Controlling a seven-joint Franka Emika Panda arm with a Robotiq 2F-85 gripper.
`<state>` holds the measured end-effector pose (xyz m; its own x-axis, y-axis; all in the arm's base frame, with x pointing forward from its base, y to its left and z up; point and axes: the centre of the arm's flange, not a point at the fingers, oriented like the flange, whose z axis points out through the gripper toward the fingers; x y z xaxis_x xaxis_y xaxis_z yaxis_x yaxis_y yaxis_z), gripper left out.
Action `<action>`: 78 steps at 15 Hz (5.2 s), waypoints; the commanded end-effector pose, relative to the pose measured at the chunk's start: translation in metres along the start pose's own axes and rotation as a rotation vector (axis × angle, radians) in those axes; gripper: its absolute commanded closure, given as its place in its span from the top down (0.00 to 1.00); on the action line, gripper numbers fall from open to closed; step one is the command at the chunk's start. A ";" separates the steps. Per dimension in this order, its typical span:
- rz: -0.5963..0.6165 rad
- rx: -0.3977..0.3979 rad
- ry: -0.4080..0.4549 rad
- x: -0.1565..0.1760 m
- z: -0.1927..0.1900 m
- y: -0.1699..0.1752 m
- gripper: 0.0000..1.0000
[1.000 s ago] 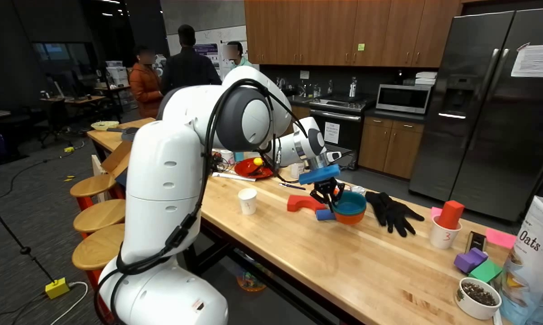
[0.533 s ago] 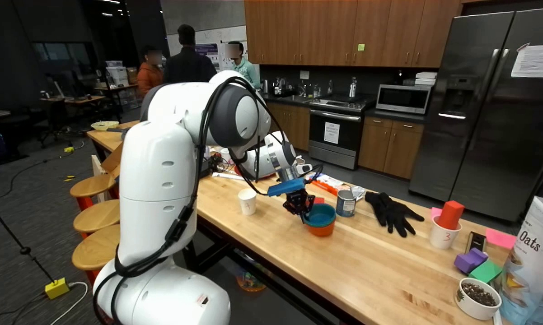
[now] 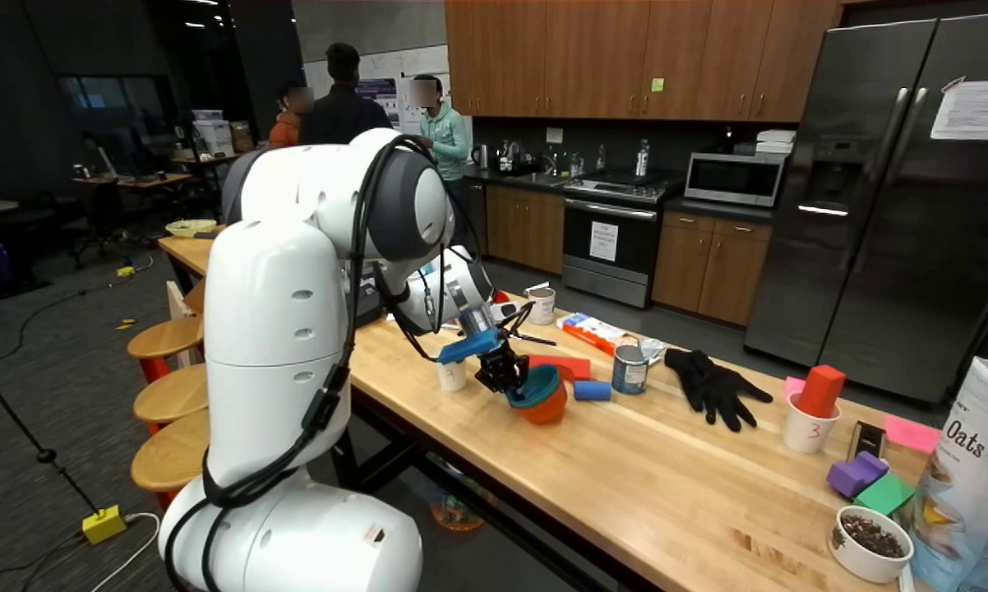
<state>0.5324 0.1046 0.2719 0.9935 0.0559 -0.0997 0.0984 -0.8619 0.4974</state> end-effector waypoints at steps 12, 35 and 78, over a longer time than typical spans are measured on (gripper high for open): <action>0.167 0.012 0.003 -0.026 0.020 -0.019 0.95; 0.219 -0.170 0.081 -0.027 -0.032 0.028 1.00; 0.575 -0.682 0.554 -0.228 -0.092 -0.165 1.00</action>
<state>0.2999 0.2698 0.3006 0.7731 0.1541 0.6152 -0.5346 -0.3636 0.7629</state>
